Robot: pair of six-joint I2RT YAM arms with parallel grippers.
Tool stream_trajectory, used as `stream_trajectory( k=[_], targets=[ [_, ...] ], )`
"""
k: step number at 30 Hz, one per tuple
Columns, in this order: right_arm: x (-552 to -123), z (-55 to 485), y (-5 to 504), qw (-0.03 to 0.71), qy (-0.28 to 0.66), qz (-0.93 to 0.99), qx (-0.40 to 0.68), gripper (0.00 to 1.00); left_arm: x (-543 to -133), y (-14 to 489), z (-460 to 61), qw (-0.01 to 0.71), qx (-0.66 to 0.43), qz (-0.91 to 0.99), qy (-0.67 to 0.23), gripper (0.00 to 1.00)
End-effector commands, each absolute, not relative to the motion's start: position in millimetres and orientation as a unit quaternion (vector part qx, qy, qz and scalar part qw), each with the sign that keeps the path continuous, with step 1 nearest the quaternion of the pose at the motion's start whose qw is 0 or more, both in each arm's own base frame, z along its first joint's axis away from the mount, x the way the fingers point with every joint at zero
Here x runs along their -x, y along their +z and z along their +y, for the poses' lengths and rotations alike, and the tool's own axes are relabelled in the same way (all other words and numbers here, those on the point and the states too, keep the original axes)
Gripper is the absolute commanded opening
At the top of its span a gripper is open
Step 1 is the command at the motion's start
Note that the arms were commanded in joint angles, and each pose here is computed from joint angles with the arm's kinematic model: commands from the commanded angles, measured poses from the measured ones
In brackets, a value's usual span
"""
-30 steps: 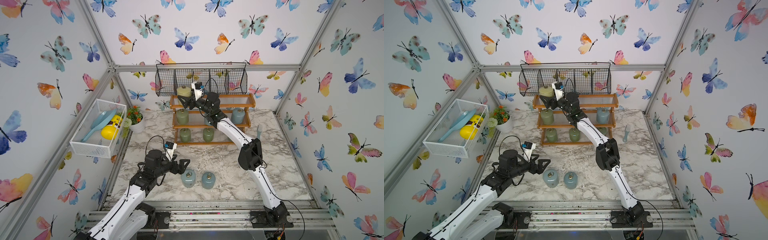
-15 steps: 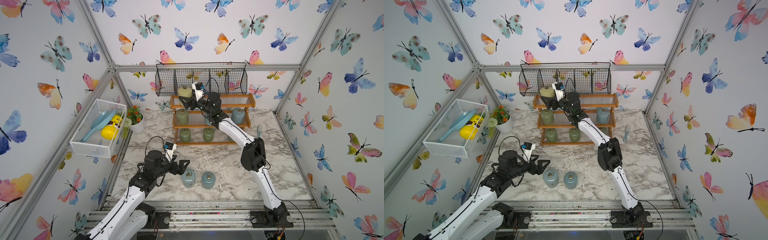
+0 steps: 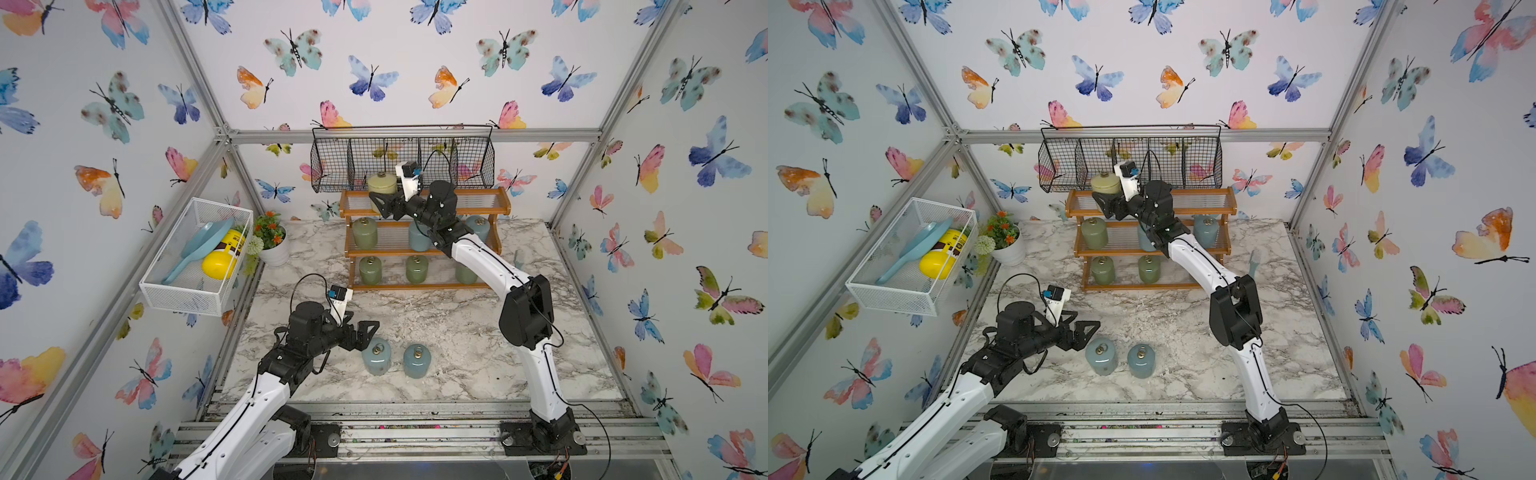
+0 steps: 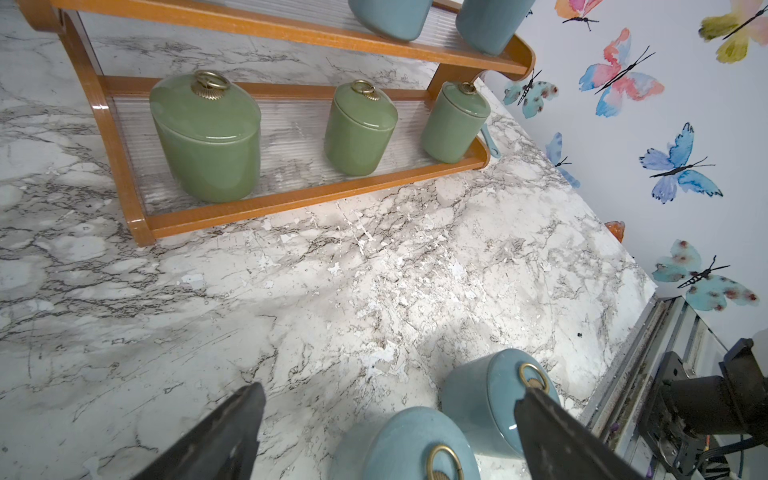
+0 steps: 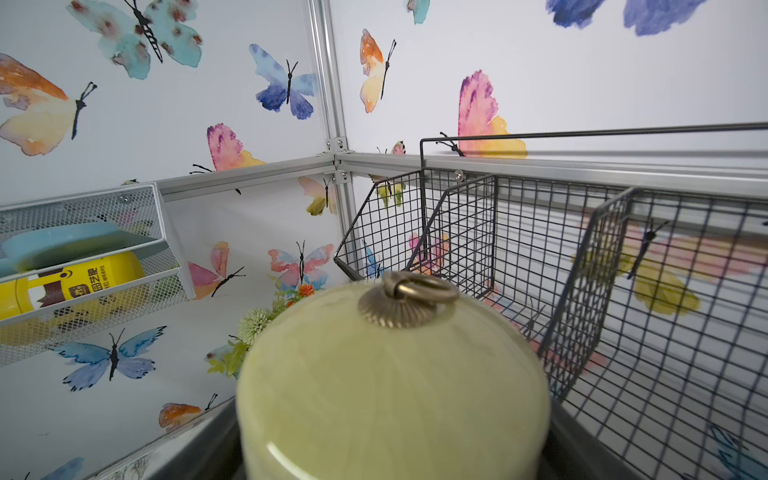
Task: Remove the tea canisters from the shelf
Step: Pick up the tea canister from the shelf, then place the tea canister at the center of the board.
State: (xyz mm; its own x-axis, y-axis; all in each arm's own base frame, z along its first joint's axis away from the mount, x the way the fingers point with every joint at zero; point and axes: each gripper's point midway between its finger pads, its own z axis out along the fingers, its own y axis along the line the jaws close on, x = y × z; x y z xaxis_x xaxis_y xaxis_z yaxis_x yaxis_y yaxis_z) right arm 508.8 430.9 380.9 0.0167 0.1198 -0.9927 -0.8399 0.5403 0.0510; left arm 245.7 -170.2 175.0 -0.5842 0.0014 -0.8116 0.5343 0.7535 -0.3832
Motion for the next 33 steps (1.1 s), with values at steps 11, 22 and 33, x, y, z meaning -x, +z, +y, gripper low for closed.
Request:
stream_trajectory(
  k=[11,22,33],
  targets=[
    [-483,395,439,0.695,0.355,0.547,0.303,0.8,-244,173,-169,0.424,-0.157,0.835,-0.314,0.98],
    [-494,385,421,0.685,0.347,0.568,0.297,0.8,-244,172,-169,0.421,-0.155,0.836,-0.315,0.99],
    [-521,394,389,0.66,0.353,0.593,0.295,0.87,-245,170,-169,0.419,-0.154,0.838,-0.313,0.98]
  ],
)
